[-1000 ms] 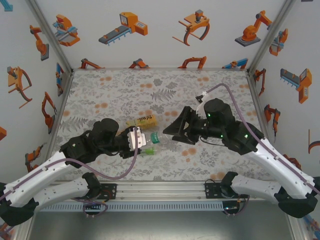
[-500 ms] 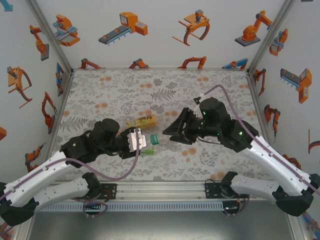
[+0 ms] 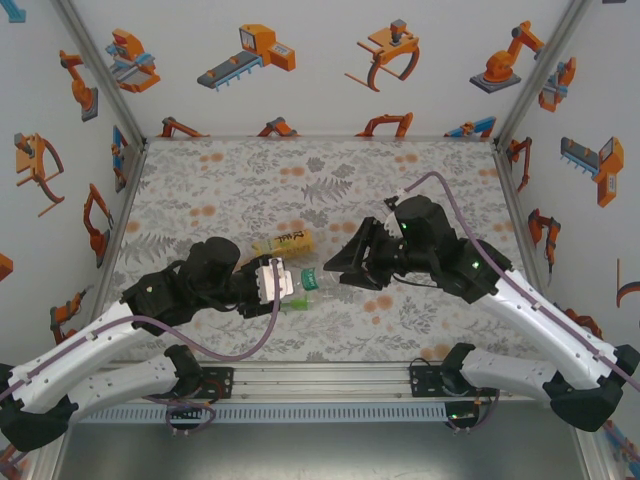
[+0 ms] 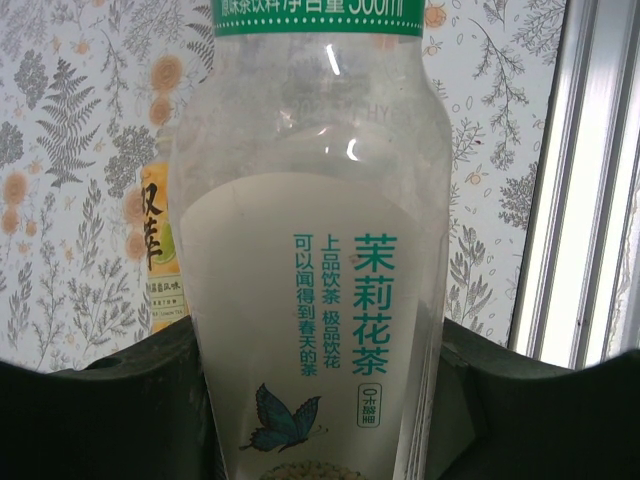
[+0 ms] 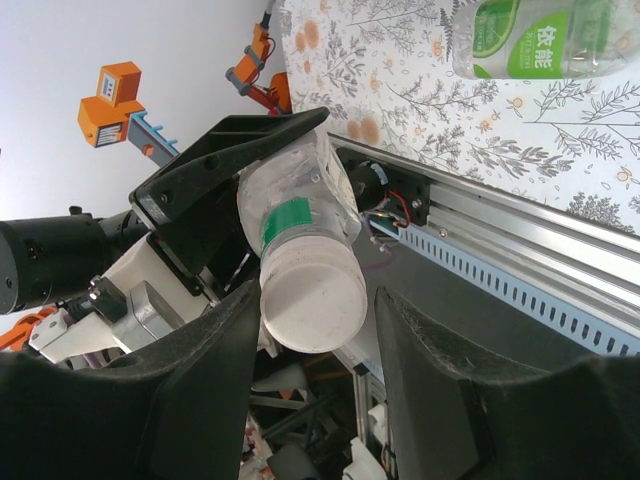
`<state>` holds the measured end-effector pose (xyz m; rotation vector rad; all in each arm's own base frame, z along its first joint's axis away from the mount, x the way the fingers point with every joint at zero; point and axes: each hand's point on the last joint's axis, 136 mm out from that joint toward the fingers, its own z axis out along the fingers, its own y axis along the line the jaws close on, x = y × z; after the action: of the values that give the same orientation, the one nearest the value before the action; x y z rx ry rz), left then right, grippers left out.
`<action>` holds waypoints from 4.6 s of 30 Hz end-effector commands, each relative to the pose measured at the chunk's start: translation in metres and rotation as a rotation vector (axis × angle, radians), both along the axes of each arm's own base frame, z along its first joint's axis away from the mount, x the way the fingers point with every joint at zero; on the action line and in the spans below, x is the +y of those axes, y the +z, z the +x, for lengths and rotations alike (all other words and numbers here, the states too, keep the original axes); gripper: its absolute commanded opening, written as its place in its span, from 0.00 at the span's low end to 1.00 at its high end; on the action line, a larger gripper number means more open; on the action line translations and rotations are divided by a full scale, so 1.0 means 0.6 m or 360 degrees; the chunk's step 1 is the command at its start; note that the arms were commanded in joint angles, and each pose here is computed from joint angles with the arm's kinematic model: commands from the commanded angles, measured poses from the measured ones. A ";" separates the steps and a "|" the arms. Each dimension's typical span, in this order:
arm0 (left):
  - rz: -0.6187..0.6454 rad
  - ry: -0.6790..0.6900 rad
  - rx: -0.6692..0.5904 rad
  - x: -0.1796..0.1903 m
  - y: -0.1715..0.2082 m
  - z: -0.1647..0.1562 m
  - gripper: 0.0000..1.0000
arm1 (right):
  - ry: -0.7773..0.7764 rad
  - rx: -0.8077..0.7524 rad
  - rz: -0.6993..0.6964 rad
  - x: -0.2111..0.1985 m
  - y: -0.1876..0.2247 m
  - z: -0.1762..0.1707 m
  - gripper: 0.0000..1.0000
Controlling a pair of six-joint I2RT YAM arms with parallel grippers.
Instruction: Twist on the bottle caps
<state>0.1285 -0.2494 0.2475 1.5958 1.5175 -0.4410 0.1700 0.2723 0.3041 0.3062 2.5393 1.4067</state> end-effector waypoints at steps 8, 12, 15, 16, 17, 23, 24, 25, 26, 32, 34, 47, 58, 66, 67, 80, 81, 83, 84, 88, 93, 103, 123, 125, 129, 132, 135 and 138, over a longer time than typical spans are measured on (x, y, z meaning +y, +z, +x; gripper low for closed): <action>-0.0045 -0.0041 -0.0047 -0.006 0.023 -0.002 0.00 | -0.0004 0.0052 0.0076 0.009 -0.002 0.001 0.40; -0.0046 -0.0037 -0.0044 -0.007 0.023 -0.002 0.00 | 0.0002 0.0058 0.0081 0.009 -0.001 -0.001 0.37; -0.0036 -0.0034 -0.0044 -0.007 0.020 -0.001 0.00 | 0.0006 0.0073 0.0086 0.010 -0.002 -0.003 0.40; -0.0037 -0.0030 -0.0046 -0.007 0.020 0.000 0.00 | 0.0007 0.0078 0.0085 0.011 -0.003 -0.003 0.45; -0.0035 -0.0026 -0.0048 -0.006 0.020 0.001 0.00 | 0.0009 0.0084 0.0086 0.010 -0.003 -0.004 0.47; -0.0021 -0.0006 -0.0056 -0.005 0.017 0.005 0.00 | 0.0002 0.0081 0.0098 0.009 0.001 -0.004 0.48; -0.0017 -0.0004 -0.0055 -0.005 0.015 0.006 0.00 | 0.0000 0.0077 0.0100 0.008 0.002 -0.004 0.48; -0.0020 0.0000 -0.0057 -0.005 0.016 0.007 0.00 | -0.0001 0.0077 0.0101 0.008 0.003 -0.004 0.48; -0.0018 0.0001 -0.0057 -0.005 0.014 0.007 0.00 | -0.0005 0.0075 0.0101 0.007 0.003 -0.003 0.48; -0.0023 0.0000 -0.0059 -0.006 0.016 0.007 0.00 | -0.0018 0.0068 0.0108 0.004 0.006 -0.003 0.45; -0.0031 -0.0003 -0.0061 -0.007 0.018 0.007 0.00 | -0.0023 0.0069 0.0105 0.003 0.005 -0.002 0.43; -0.0108 -0.0050 -0.0023 -0.013 0.035 -0.006 0.00 | 0.0091 -0.0276 0.0053 -0.004 0.034 0.004 0.21; -0.0244 -0.0211 0.0113 -0.028 0.075 -0.045 0.00 | 0.0491 -0.1125 0.0067 -0.010 0.131 -0.030 0.03; -0.0343 -0.0315 0.0197 -0.034 0.108 -0.071 0.00 | 0.0952 -0.1927 0.0147 -0.020 0.205 -0.109 0.00; -0.0350 -0.0320 0.0202 -0.035 0.110 -0.072 0.00 | 0.0995 -0.2008 0.0152 -0.021 0.210 -0.117 0.00; -0.0395 -0.0318 0.0216 -0.039 0.122 -0.072 0.00 | 0.1278 -0.2499 0.0215 -0.016 0.219 -0.157 0.00; -0.0395 -0.0320 0.0218 -0.039 0.121 -0.072 0.00 | 0.1283 -0.2494 0.0216 -0.013 0.218 -0.155 0.00; -0.0396 -0.0322 0.0219 -0.040 0.121 -0.072 0.00 | 0.1287 -0.2490 0.0218 -0.009 0.215 -0.152 0.00; -0.0394 -0.0324 0.0221 -0.041 0.120 -0.072 0.00 | 0.1291 -0.2485 0.0220 -0.007 0.212 -0.150 0.00; -0.0405 -0.0326 0.0212 -0.042 0.122 -0.071 0.00 | 0.1283 -0.2484 0.0213 -0.003 0.207 -0.145 0.00; -0.0416 -0.0325 0.0209 -0.044 0.122 -0.070 0.00 | 0.1288 -0.2471 0.0218 0.002 0.199 -0.142 0.00; -0.0428 -0.0327 0.0199 -0.048 0.124 -0.068 0.00 | 0.1308 -0.2443 0.0248 0.007 0.190 -0.143 0.00; -0.0407 -0.0322 0.0192 -0.053 0.120 -0.062 0.00 | 0.1153 -0.1957 0.0198 0.013 0.150 -0.115 0.00; -0.0399 -0.0326 0.0199 -0.054 0.117 -0.062 0.00 | 0.1133 -0.1885 0.0198 0.013 0.142 -0.114 0.00; -0.0393 -0.0338 0.0215 -0.057 0.115 -0.064 0.00 | 0.1108 -0.1787 0.0186 0.013 0.129 -0.115 0.00; -0.0404 -0.0332 0.0204 -0.058 0.117 -0.061 0.00 | 0.1027 -0.1717 0.0154 0.011 0.120 -0.106 0.00; -0.0427 -0.0282 0.0163 -0.058 0.122 -0.050 0.00 | 0.0862 -0.1567 0.0130 0.010 0.109 -0.085 0.00; -0.0426 -0.0173 0.0102 -0.057 0.120 -0.027 0.00 | 0.0628 -0.1301 0.0083 0.005 0.092 -0.053 0.00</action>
<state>0.0993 -0.2725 0.2872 1.5791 1.4684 -0.7523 0.1186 0.2741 0.3856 -0.9131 1.6963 1.3106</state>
